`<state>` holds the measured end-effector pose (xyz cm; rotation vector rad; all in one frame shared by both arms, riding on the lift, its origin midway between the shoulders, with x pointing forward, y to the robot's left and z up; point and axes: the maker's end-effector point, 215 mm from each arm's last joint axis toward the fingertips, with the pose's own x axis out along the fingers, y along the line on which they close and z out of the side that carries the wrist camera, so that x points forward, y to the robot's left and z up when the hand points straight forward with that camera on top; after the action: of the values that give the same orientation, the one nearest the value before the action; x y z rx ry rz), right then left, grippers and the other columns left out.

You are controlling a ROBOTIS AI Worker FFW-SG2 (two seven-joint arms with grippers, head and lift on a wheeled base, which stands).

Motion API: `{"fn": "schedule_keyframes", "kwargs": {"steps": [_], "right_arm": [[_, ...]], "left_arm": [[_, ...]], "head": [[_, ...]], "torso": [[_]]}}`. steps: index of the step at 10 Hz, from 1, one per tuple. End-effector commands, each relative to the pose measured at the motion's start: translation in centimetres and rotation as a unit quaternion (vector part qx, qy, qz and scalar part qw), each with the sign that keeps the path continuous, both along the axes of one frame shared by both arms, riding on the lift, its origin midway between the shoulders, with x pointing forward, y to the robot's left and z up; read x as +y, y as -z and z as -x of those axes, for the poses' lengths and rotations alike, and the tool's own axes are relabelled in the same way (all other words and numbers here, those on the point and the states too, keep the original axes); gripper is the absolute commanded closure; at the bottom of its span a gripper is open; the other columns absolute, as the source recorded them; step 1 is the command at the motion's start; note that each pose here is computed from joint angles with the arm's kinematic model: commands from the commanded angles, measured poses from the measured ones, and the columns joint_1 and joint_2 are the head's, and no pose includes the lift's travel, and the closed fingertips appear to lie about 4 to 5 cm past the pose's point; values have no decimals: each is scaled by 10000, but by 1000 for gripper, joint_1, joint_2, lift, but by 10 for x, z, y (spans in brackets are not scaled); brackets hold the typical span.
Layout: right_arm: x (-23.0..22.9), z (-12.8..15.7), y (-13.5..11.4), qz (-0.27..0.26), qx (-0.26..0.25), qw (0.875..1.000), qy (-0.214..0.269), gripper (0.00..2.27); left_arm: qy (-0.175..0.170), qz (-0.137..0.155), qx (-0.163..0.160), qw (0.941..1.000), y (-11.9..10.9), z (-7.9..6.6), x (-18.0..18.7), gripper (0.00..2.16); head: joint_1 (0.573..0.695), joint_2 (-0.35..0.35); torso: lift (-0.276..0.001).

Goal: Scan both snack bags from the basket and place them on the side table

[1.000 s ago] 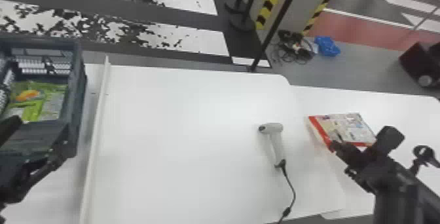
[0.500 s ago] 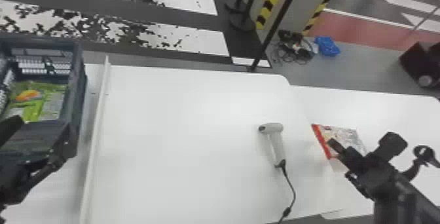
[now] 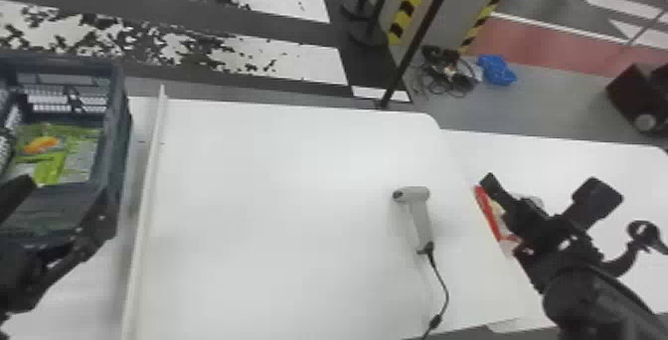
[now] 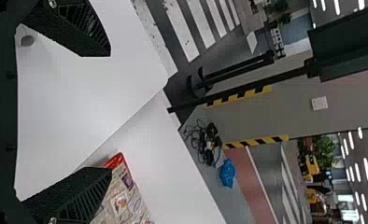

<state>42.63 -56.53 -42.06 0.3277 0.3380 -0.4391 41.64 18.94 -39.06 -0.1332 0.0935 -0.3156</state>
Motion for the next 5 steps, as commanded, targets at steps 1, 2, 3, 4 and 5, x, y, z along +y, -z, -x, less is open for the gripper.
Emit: {"fn": "schedule_keyframes", "kwargs": {"steps": [1,2,3,4,5], "right_arm": [[60,-15,-21,229,-211,9982,-505,36],[101,-20,-29,291,-343,9957,-810,33],[146,-24,-31,416,-414,9918,-1137,33],[192,-26,-33,702,-537,9843,-1527,39],[236,-26,-41,1029,-807,9738,-1859,39]], "left_arm": [[-4,-1,-24,10000,-2,3,0,100],[-15,-3,-63,10000,-5,6,0,100],[-19,-3,-79,10000,-6,7,-1,100],[-27,-6,-87,10000,-7,8,-2,100],[-27,4,-110,9999,-10,8,-4,100]], "head": [[695,-350],[695,-350],[695,-350],[695,-340],[695,-308]], "torso": [[-75],[-75],[-75],[-75],[-75]]}}
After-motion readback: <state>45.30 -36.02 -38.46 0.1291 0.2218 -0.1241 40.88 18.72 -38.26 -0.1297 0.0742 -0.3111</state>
